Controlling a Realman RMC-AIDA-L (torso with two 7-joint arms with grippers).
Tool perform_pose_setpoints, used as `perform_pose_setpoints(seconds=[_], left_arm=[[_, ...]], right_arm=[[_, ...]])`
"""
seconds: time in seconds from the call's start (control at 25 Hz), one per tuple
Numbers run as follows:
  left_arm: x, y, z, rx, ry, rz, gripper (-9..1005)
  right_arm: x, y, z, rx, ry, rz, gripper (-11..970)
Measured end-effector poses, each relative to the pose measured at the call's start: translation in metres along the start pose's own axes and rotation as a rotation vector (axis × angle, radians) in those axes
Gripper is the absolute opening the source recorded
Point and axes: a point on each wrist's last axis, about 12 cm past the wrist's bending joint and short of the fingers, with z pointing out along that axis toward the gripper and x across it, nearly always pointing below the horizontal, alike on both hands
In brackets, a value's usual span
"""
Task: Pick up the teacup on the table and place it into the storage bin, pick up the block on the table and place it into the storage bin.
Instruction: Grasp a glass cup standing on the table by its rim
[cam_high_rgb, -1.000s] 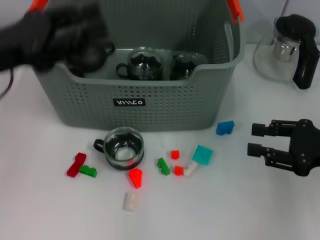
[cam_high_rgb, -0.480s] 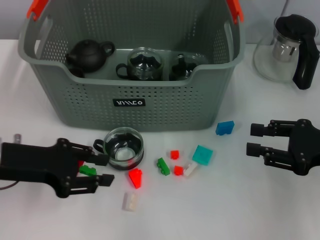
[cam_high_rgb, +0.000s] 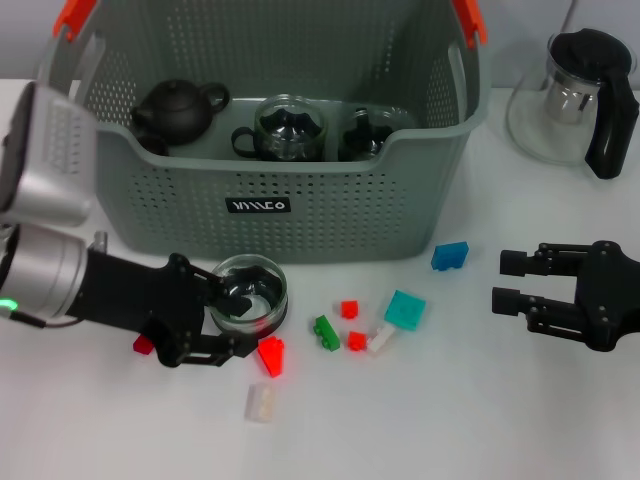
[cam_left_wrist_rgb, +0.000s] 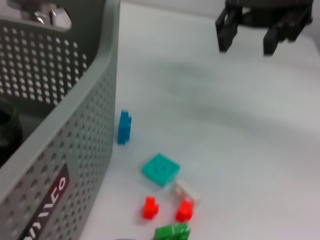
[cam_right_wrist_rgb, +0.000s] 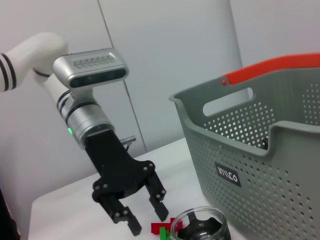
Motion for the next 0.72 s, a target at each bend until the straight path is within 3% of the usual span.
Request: perform_pose_setpoints(seconds=[0.32, 0.72], left_arm=[[-0.031, 0.012, 0.019, -0.043, 0.201, 0.095, 448], [-0.035, 0.012, 0.044, -0.068, 0.285, 0.139, 447]], right_arm=[[0.001, 0.000, 0.001, -0.003, -0.002, 0.010, 532], [0.001, 0.000, 0.001, -0.002, -0.006, 0.012, 534]])
